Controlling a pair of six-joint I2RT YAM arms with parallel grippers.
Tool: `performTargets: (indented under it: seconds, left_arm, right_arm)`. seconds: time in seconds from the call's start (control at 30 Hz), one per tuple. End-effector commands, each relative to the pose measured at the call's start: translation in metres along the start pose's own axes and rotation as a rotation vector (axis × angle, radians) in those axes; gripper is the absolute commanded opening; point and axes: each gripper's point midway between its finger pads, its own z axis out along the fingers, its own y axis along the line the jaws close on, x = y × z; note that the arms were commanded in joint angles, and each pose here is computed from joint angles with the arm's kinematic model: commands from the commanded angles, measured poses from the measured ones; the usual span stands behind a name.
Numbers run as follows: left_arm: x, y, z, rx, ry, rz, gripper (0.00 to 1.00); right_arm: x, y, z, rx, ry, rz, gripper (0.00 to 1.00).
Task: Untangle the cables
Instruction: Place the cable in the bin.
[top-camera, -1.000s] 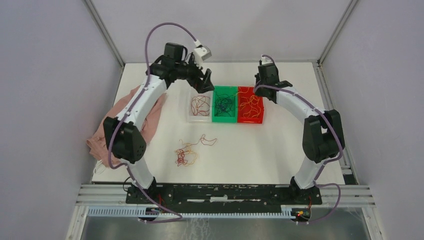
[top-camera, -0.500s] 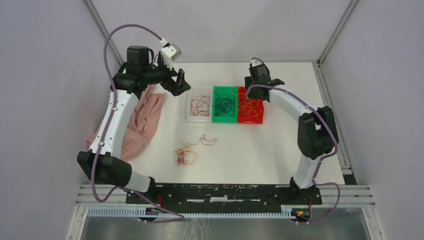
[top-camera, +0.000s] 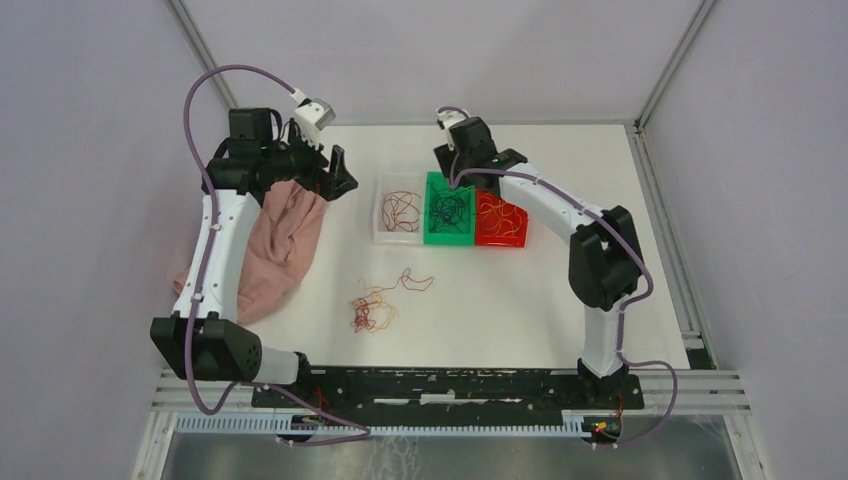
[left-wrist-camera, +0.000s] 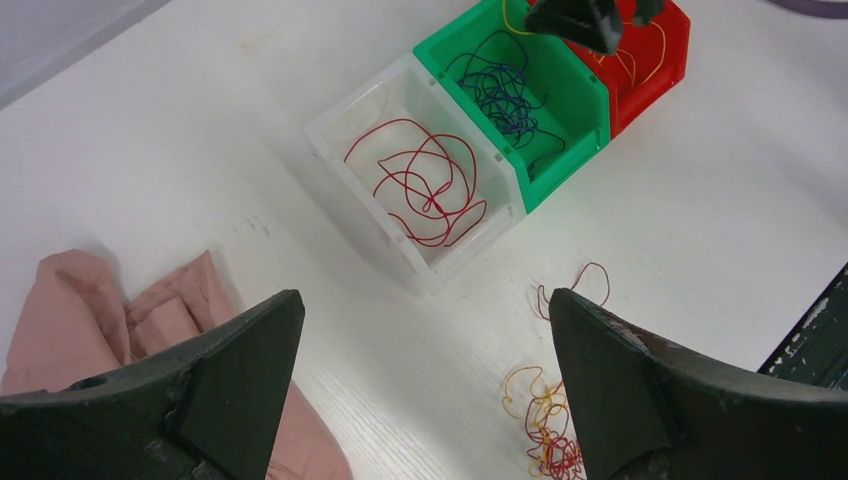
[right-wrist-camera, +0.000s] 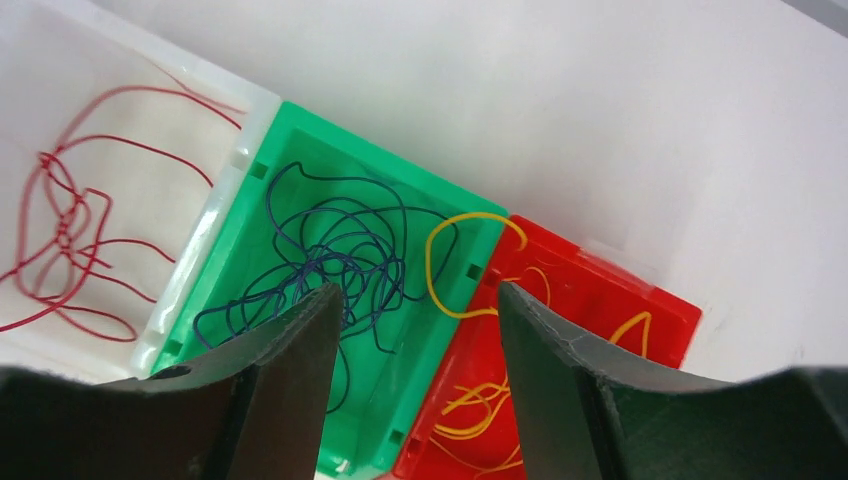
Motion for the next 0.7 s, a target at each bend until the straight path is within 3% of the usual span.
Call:
performTargets:
  seconds: [0.0, 0.4, 0.67]
  left_arm:
    - [-0.014, -0.015, -0.022, 0.01, -0.065, 0.08, 0.99]
    - [-0.017, -0.022, -0.026, 0.026, -0.094, 0.061, 0.99]
    - [-0.022, -0.023, -0.028, 0.025, -0.111, 0.065, 1.0]
  right_arm:
    - [-0.003, -0.005, 0.02, 0.104, 0.009, -0.109, 0.63]
    - [0.006, -0.002, 0.054, 0.276, 0.018, -0.265, 0.5]
    - [0.008, 0.002, 0.062, 0.294, 0.015, -0.287, 0.4]
